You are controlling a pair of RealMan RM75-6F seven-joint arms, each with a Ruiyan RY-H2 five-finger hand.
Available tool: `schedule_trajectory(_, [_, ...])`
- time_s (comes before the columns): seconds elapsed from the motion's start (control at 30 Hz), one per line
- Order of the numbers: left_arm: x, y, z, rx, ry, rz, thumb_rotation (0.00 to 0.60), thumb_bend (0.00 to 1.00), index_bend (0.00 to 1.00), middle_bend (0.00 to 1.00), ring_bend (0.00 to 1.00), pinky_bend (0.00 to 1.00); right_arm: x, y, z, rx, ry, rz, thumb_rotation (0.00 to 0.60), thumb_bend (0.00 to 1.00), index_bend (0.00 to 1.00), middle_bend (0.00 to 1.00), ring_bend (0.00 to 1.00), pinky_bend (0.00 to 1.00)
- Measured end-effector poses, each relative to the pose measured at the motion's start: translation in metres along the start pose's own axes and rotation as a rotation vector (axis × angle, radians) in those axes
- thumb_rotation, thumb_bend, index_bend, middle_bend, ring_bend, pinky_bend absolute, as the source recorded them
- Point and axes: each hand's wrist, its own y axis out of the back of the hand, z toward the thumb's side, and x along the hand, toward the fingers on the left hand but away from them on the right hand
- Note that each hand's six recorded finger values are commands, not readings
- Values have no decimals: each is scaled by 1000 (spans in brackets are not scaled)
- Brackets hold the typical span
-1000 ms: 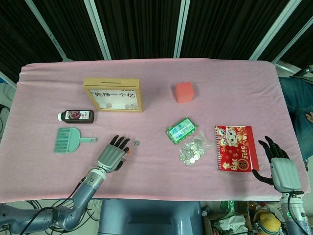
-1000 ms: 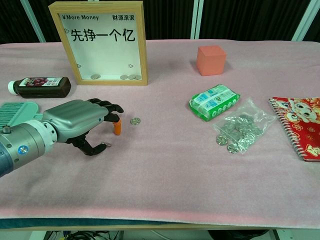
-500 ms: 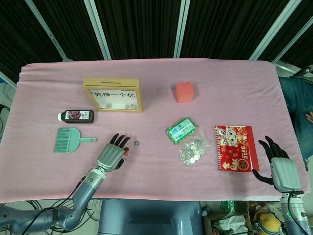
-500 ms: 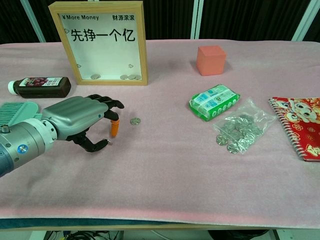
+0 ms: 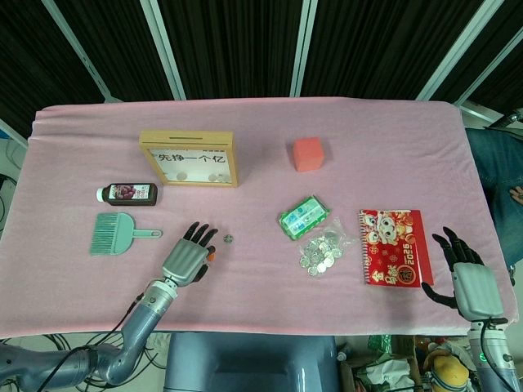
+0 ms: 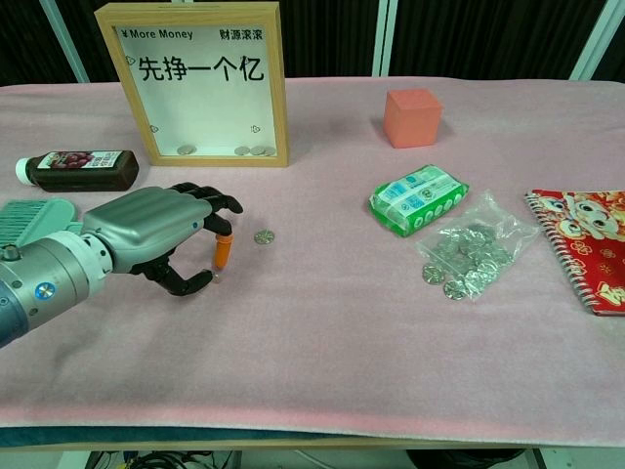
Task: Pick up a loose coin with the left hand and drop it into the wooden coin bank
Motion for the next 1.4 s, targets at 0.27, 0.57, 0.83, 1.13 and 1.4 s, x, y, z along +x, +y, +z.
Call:
schedule_trajectory(0.27, [0,-1,-2,0,5,4,600,408,539,122,0,0,0,0,0,-1,-1,1,600,145,140,22,99,193])
schedule_trajectory(0.57, [1,0,-3,6,11,4,600,414,559,132,0,0,0,0,0,-3,-2,2,600,145,139,22,99,193])
schedule_trajectory(0.83, [0,-1,-3,11,13,3,600,420,570,139,0,0,0,0,0,-2,-2,3,600,145,140,22,99,193])
schedule_trajectory(1.13, [1,-3,-4,17,17,-1,600,435,581,151,0,0,0,-1,0,-4,-2,7,600,145,140,22,99,193])
schedule_trajectory(1.4, [1,-2,-2,13,16,2,600,450,608,174,0,0,0,-1,0,-5,-1,11,600,145,140,22,101,193])
